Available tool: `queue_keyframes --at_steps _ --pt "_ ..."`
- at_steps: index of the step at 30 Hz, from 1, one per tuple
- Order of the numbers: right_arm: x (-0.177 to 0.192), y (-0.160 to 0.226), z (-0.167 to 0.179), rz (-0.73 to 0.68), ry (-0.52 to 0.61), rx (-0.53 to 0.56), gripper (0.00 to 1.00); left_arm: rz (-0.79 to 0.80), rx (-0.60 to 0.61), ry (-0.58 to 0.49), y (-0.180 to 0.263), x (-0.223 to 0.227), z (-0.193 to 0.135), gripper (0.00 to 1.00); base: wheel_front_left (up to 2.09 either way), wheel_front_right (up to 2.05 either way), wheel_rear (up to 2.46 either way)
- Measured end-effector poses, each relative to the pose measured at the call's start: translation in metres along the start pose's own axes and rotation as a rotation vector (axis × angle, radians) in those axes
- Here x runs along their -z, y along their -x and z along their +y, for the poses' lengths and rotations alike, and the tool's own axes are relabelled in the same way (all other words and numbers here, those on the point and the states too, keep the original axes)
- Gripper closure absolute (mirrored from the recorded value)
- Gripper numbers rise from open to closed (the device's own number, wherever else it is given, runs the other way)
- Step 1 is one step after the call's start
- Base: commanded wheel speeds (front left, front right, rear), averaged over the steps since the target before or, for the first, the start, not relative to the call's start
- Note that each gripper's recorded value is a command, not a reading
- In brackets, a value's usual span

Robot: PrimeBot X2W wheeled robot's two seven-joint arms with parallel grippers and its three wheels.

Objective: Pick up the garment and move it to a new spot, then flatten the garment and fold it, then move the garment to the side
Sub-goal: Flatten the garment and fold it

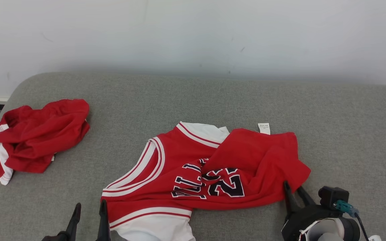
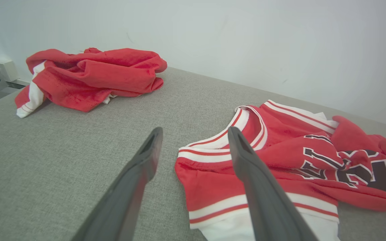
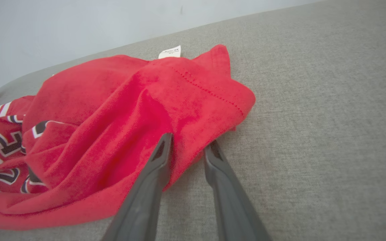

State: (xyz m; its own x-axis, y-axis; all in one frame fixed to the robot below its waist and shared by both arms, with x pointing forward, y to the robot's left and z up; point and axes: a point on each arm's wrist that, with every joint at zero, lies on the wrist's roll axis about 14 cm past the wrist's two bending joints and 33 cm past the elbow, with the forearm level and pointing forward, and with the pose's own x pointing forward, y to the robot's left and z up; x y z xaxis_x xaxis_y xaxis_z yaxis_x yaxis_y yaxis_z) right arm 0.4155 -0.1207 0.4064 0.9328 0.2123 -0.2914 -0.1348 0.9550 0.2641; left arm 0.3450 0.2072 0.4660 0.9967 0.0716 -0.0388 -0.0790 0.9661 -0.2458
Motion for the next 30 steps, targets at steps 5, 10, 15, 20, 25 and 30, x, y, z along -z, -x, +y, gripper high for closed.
queue_keyframes --at_steps 5,10,15,20,25,30 --pt "-0.009 0.002 -0.016 -0.034 -0.005 0.035 0.0 0.003 0.001 0.0 0.0 0.001 0.0 0.0 0.0 0.0 0.0" --pt "-0.02 0.0 -0.028 -0.06 -0.006 0.063 0.0 0.002 -0.009 -0.001 0.001 0.001 0.003 0.0 0.0 0.0 0.0" --pt "-0.025 -0.009 -0.037 -0.044 0.014 0.086 0.0 0.005 -0.016 -0.001 0.002 0.002 0.005 0.0 0.0 0.0 0.0" --pt "-0.007 -0.016 -0.035 0.038 0.002 0.095 0.53 0.01 -0.021 -0.001 0.003 0.003 0.007 0.0 0.0 0.0 0.0" --pt "-0.007 -0.021 -0.027 0.028 -0.009 0.083 1.0 0.009 -0.033 -0.002 0.004 0.002 0.012 0.0 0.0 0.0 0.0" --pt "-0.03 -0.019 -0.024 -0.051 0.004 0.07 1.0 0.005 -0.026 -0.003 0.007 0.001 0.01 0.0 0.0 0.0 0.0"
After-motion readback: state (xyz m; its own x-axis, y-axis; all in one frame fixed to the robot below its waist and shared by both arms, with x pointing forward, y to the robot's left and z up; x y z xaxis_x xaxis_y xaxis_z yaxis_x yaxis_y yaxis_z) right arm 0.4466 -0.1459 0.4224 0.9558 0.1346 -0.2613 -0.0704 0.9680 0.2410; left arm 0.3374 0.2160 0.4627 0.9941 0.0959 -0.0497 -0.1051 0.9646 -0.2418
